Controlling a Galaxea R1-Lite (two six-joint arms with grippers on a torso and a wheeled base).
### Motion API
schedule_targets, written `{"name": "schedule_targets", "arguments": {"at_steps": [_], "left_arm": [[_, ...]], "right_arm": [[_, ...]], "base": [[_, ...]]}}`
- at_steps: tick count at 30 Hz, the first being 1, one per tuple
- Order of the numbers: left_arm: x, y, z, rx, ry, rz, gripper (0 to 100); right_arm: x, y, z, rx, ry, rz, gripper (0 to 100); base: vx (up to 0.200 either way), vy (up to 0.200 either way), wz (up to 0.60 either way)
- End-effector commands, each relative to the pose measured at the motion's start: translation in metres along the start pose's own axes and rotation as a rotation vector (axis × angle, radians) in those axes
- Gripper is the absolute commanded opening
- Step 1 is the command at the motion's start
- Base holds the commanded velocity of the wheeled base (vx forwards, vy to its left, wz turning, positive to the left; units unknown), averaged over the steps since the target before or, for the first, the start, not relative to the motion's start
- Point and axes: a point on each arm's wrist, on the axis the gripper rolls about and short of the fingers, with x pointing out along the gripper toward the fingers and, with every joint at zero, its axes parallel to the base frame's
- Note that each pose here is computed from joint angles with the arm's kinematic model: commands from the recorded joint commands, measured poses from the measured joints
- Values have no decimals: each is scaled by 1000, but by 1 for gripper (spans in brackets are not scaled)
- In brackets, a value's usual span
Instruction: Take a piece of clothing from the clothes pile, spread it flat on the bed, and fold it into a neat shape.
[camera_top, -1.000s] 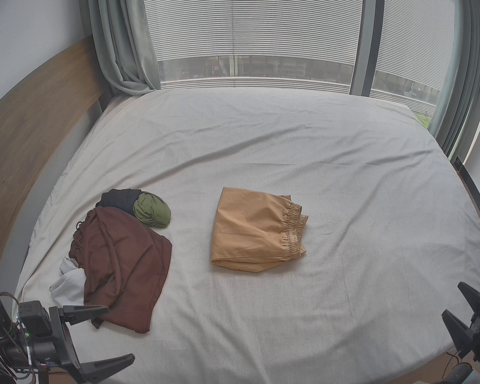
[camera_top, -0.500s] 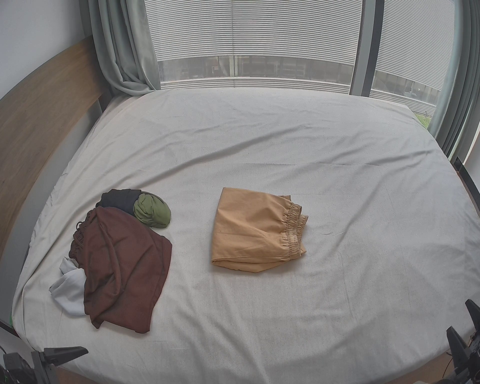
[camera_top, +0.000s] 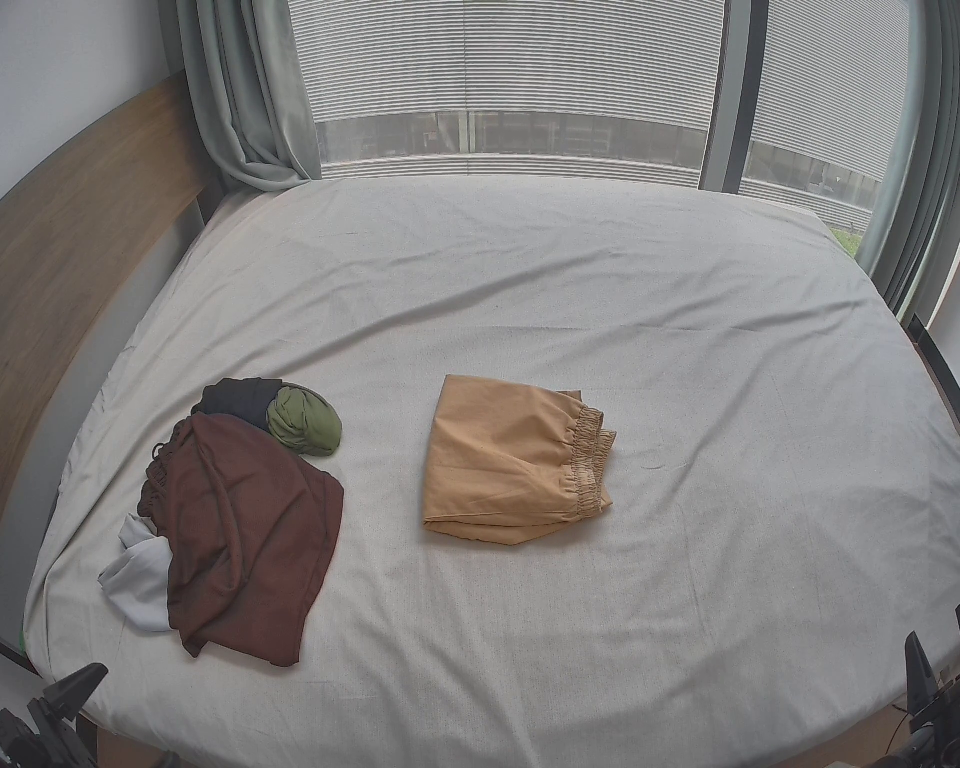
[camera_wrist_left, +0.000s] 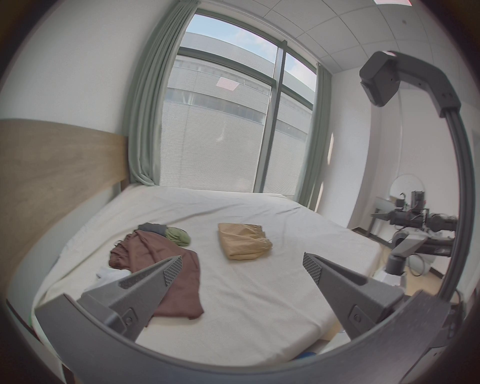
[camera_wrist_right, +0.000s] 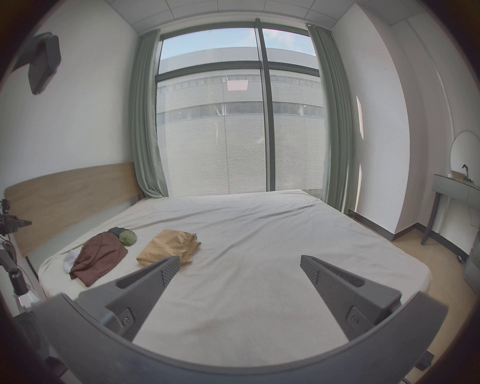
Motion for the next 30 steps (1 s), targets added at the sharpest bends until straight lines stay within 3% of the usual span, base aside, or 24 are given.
{"name": "schedule_targets", "arguments": {"at_steps": [1,7,9,17,20,22,30], "left_arm": [[0,1,-5,26,5,45,100],[0,3,-4,39,0,129,100],[-2,2,-6,42,-24,224,100],[-5,3,-8,59,-59,373,100],[-5,4,-8,65,-58,407,100],[-6,7,-13,80,4,508,100],[-7,6,-13,72,-21,481,100]], "right_arm": [[0,-1,-6,-14,15,-16,100],[0,-1,-6,-14,15,-16,100],[0,-1,-6,-14,15,-16,100],[0,-1,-7,-21,13,-13,100],[0,0,-7,-32,13,-9,100],[0,0,-7,-35,15,-3,100],[0,0,-7,-40,14,12,100]], "base": [[0,0,0],[0,0,0],[0,0,0],[0,0,0],[0,0,0],[0,0,0],[0,0,0]]}}
